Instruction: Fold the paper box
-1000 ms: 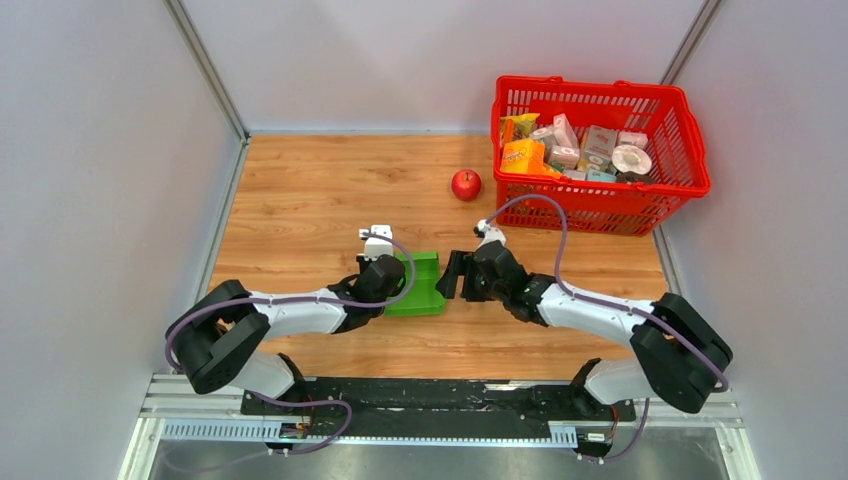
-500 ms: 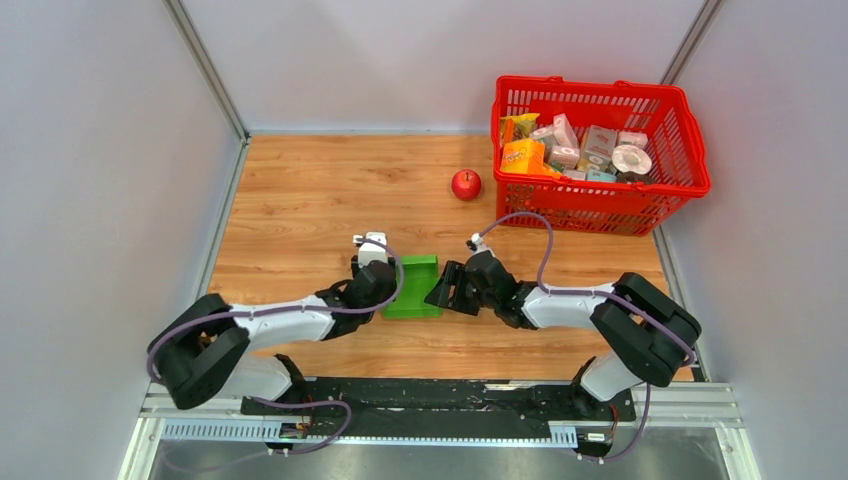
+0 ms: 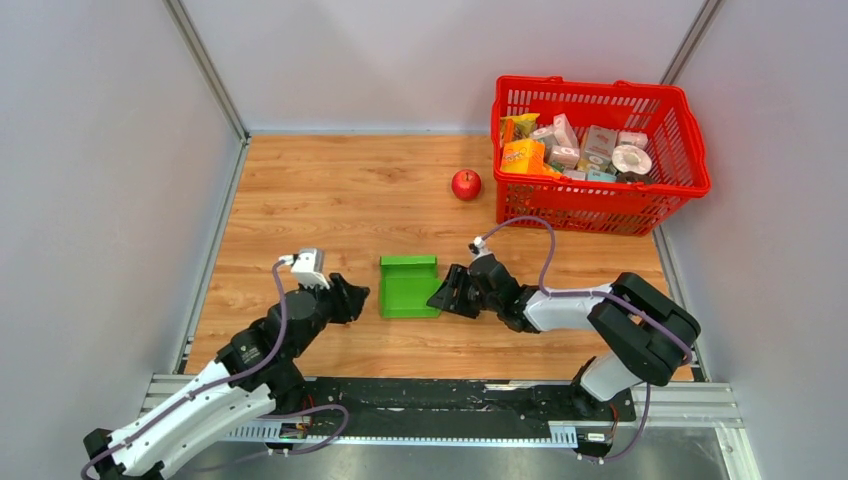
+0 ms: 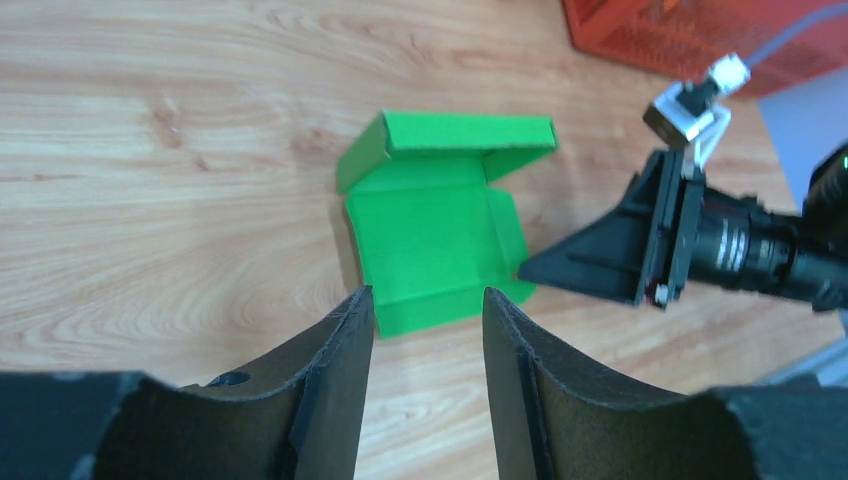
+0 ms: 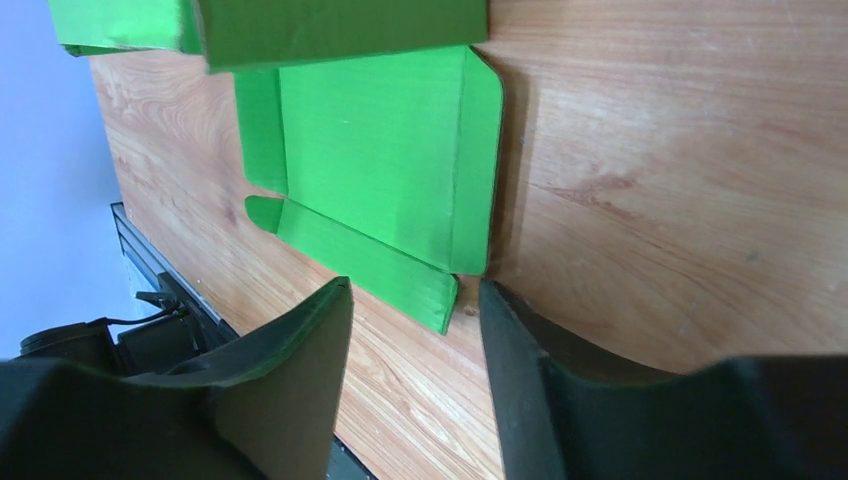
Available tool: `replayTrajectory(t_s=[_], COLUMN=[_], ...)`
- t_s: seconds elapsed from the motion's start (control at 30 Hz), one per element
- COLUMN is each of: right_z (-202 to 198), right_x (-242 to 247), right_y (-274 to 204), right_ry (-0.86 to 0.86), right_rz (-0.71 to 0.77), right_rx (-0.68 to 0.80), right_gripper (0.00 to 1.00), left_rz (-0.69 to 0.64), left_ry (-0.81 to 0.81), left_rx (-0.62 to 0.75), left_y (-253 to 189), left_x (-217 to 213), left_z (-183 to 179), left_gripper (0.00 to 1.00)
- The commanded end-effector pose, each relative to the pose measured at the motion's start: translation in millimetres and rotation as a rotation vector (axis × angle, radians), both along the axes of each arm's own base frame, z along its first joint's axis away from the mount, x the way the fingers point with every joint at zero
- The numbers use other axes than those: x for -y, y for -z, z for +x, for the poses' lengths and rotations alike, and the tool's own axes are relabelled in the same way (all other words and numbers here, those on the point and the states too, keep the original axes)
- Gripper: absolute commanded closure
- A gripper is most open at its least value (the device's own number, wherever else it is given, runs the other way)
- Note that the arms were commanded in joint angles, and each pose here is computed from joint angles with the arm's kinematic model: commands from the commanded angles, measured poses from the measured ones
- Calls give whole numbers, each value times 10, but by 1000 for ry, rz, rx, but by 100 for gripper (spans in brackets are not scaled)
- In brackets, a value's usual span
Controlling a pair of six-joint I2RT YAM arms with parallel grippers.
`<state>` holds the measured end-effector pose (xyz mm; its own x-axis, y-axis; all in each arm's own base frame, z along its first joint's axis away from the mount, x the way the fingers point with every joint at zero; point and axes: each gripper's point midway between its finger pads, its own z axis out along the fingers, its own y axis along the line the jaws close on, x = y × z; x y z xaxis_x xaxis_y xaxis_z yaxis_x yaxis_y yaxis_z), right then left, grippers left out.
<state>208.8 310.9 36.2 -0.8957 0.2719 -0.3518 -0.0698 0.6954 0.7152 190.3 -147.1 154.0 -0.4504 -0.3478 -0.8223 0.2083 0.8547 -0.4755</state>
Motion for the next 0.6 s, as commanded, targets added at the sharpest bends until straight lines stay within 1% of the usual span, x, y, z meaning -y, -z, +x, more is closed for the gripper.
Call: replayTrajectory(t_s=[0.0,0.03,0.07,0.1,0.13,0.17,0.2,0.23,0.27,0.3,0.33,0.37,0.4,0.43,0.47,0.5,0.53,0.57], right_z=[-80,-74,-67,-59,-79,-90,-100,-96,-130,-126,-157,-167,-177,-144,-202,-210,-199,-244], right_x=[90,96,82,80,64,57,55,54,104,98,115,121,130,157,165,171,186,178], right_y=[105,112,104,104,85,76,60,13,38,-34,-51,-82,-116,-169,-189,-210,-245,-274], right_ry=[-9,-9,-14,-17,-30,-36,-39,-37,-38,-42,-54,-60,-66,-61,-88,-98,-99,-124], right_rz=[-30,-37,-47,-53,-48,-46,-45,-42,-67,-59,-47,-28,-8,14,25,32,45,60], right_rx=[-16,-18,-21,-23,-28,-33,-37,-35,-56,-53,-76,-87,-99,-105,-139,-147,-154,-172], right_gripper=[50,54,64,69,74,80,82,84,87,91,94,100,100,100,100,100,100,100], left_rz=[126,151,159,192,227,257,315,372,426,501,560,610,682,739,789,842,884,894], left_ry=[228,271,344,390,433,472,505,568,578,628,659,716,763,794,836,870,885,907], left_rx=[-69,-81,-98,-99,-128,-135,-120,-118,-93,-48,-37,-4,34,42,72,104,93,82], left_y=[114,126,154,181,230,258,279,284,286,291,305,310,332,375,401,419,477,500], left_x=[210,315,429,492,611,682,726,874,909,957,1027,1111,1138,1181,1232,1252,1288,1330], left_z=[-221,-199,-250,-255,-239,-257,-252,-319,-301,-318,-324,-416,-429,-442,-515,-516,-522,-555], left_gripper=[48,48,48,49,52,58,59,59,57,56,54,51,48,46,43,41,40,40])
